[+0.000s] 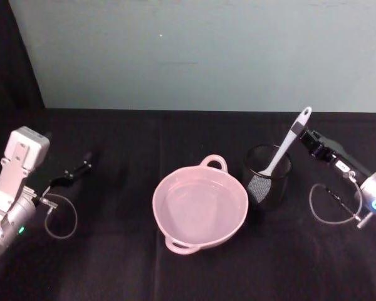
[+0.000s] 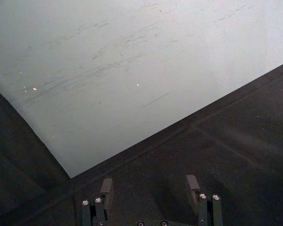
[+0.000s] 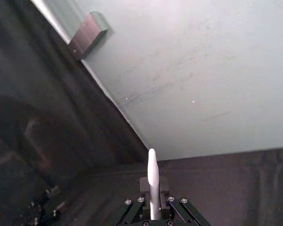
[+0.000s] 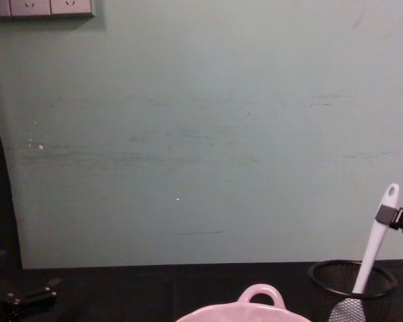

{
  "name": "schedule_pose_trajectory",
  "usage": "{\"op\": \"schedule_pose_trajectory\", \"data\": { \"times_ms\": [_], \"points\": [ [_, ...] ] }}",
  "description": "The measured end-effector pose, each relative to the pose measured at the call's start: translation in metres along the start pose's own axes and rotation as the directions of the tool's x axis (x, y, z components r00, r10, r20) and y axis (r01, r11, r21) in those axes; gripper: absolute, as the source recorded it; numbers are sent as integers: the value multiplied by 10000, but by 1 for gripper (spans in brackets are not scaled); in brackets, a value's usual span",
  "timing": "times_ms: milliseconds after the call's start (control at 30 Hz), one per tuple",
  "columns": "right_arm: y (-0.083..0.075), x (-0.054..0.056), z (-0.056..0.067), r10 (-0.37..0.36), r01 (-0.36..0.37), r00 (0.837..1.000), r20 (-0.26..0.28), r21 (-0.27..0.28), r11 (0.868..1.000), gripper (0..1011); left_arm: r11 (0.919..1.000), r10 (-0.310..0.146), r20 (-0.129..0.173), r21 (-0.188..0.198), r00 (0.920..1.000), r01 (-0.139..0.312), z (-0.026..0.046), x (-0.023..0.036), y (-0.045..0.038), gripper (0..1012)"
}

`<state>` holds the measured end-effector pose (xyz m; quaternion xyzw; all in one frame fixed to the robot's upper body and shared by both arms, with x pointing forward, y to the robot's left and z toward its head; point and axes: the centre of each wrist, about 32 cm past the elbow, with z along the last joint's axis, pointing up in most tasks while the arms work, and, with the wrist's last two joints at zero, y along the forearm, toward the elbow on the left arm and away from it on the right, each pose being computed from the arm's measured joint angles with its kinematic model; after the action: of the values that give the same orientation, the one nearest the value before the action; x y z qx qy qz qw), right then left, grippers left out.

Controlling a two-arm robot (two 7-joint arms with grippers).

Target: Use the one hand to pick up the spoon and stir the clear water in the bowl.

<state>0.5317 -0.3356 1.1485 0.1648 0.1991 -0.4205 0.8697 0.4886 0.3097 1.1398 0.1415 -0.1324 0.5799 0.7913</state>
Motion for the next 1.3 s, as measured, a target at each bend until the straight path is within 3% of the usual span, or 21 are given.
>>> {"op": "schedule_pose_trajectory", "data": {
  "times_ms": [167,200,300,367,500,600,733,933,1300],
  "points": [
    [-5,-80,98,50,-33,9905,1374,-129,9999,117,10000,-1,0,0,10000,1,0,0,0,1005],
    [-9,-115,136,83,-49,9827,1848,-193,9998,117,10000,0,1,0,10000,0,0,0,0,1005],
    [-14,-178,208,177,-111,9673,2529,-277,9996,117,10000,-1,0,0,10000,1,0,0,0,1005],
    [-15,-271,311,341,-227,9439,3284,-384,9990,117,10000,-1,0,1,10000,1,0,0,0,1005],
    [-7,-391,447,569,-440,9197,3886,-418,9982,117,10000,-1,0,1,10000,1,0,0,0,1005],
    [5,-465,537,702,-576,9063,4167,-427,9974,117,10000,1,0,0,10000,-1,0,0,0,1005],
    [40,-622,718,1021,-874,8705,4815,-530,9948,117,10000,0,0,1,10000,0,0,0,0,1005],
    [96,-764,869,1302,-1138,8308,5411,-638,9915,117,10000,-1,0,0,10000,1,0,0,0,1005],
    [90,-742,857,1251,-1084,8358,5346,-628,9921,117,10000,0,0,-1,10000,0,0,0,0,1005]
  ]
}}
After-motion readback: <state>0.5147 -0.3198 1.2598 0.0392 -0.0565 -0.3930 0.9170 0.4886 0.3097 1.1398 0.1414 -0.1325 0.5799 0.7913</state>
